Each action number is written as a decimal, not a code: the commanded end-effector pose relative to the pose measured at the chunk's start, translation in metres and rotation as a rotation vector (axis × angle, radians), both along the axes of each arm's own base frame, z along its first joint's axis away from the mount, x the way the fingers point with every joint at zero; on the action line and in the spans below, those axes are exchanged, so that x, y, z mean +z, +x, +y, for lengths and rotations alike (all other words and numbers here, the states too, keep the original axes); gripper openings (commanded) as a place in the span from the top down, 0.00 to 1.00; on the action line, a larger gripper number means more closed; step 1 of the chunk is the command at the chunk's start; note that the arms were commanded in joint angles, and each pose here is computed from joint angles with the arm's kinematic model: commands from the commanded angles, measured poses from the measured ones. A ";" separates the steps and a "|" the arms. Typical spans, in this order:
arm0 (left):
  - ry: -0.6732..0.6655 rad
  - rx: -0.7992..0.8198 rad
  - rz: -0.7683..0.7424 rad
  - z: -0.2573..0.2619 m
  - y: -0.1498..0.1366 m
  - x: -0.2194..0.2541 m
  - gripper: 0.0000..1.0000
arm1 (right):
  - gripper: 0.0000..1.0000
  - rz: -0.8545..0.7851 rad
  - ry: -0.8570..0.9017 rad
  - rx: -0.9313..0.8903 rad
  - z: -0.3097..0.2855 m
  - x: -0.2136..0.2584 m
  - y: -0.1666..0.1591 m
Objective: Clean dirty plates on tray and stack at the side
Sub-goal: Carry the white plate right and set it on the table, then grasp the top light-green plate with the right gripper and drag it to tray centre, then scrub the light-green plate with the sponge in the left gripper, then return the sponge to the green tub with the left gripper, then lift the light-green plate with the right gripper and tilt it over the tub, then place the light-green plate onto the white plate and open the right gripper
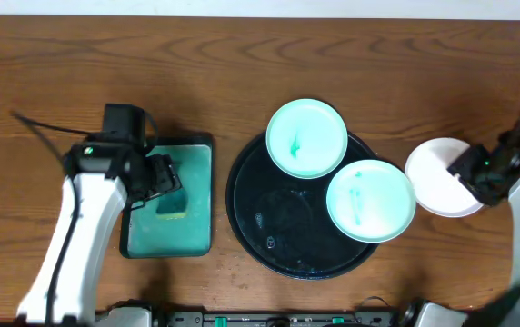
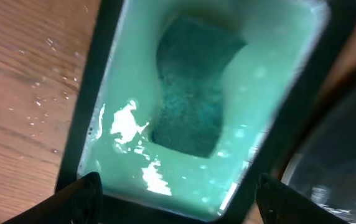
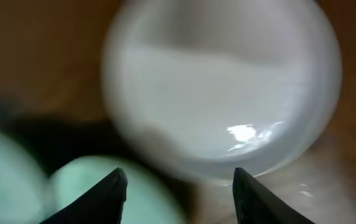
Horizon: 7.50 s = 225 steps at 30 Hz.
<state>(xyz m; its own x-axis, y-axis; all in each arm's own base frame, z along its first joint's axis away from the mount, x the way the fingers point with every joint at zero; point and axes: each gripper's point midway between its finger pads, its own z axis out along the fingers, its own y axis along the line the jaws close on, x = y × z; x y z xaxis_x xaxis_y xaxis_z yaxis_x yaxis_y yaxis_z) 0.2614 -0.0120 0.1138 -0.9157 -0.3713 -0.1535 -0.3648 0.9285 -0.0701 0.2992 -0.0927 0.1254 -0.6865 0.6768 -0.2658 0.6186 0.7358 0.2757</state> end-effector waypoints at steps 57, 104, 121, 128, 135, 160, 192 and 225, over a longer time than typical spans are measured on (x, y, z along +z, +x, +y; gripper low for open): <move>-0.323 -0.328 -0.213 -0.115 0.019 0.041 0.93 | 0.99 0.316 0.045 0.671 0.272 -0.124 -0.017; -0.596 -0.570 0.309 -0.274 -0.045 -0.102 0.93 | 0.99 0.367 0.022 0.563 0.270 -0.126 -0.028; 0.460 -0.315 0.232 -0.081 0.003 -0.096 0.93 | 0.99 0.370 0.020 0.564 0.270 -0.126 -0.029; 0.123 -0.367 0.117 -0.134 0.013 -0.040 0.92 | 0.99 0.354 -0.026 0.648 0.266 -0.127 -0.027; 0.170 -0.252 -0.029 -0.067 0.030 0.006 0.93 | 0.97 0.325 -0.082 0.773 0.262 -0.127 -0.022; -0.132 -0.047 -0.366 -0.013 0.002 0.095 0.31 | 0.99 -0.320 -0.274 1.080 0.349 0.053 0.046; -0.073 -0.043 -0.771 -0.004 -0.068 0.182 0.25 | 0.99 -0.899 -1.156 0.959 0.470 0.160 0.014; -0.075 -0.040 -0.781 -0.004 -0.067 0.184 0.25 | 0.99 -0.341 0.071 0.544 0.245 0.098 0.091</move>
<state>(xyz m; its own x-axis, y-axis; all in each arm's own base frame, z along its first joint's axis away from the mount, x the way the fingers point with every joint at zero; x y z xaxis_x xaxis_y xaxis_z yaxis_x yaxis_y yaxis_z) 0.1949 -0.0177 0.2907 -0.5843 -0.3691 -0.7228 -0.1460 0.9239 -0.3537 0.3921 0.2016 0.1852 -0.8354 0.0740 -0.5446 -0.1169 0.9443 0.3077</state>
